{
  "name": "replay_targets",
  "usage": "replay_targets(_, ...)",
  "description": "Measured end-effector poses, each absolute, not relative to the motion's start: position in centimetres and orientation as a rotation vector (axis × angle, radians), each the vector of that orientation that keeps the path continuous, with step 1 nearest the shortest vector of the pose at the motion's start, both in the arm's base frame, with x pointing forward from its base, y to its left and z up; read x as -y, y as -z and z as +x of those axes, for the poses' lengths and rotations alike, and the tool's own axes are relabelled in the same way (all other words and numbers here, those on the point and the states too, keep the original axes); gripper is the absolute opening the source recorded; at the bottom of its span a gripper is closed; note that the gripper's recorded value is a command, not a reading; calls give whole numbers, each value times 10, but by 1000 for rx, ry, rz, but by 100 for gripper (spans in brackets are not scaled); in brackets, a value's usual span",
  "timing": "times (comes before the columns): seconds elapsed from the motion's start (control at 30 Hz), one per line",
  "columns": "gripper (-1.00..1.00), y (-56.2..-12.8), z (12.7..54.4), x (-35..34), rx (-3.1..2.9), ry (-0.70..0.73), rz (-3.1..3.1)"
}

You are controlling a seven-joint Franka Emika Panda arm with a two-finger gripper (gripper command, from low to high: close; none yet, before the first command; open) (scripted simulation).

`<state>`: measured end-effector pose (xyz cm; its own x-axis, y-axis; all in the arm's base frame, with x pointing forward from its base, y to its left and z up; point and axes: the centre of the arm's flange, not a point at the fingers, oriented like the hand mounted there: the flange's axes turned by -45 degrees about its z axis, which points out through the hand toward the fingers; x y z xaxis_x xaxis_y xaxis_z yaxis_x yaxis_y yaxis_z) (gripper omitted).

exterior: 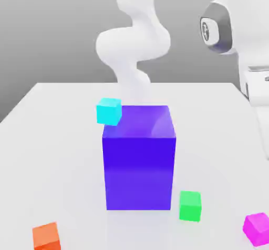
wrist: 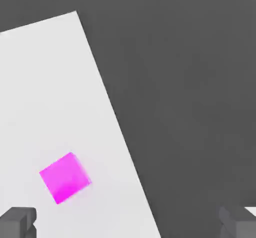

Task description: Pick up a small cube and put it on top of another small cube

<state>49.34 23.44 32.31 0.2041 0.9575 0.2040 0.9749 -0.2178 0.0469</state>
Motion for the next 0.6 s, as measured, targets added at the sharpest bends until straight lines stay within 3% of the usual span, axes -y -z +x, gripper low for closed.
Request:
replay_targets(0.27, 0, -206, 462, -280, 2402, 33, -2007)
replay_targets(0.4, 0, -147, 458, -285, 2460, 3, -1954)
replay_targets(0.43, -100, -135, 458, -285, 2461, 1, -1953)
replay_targets(0.6, -100, -135, 457, -285, 2461, -2, -1952)
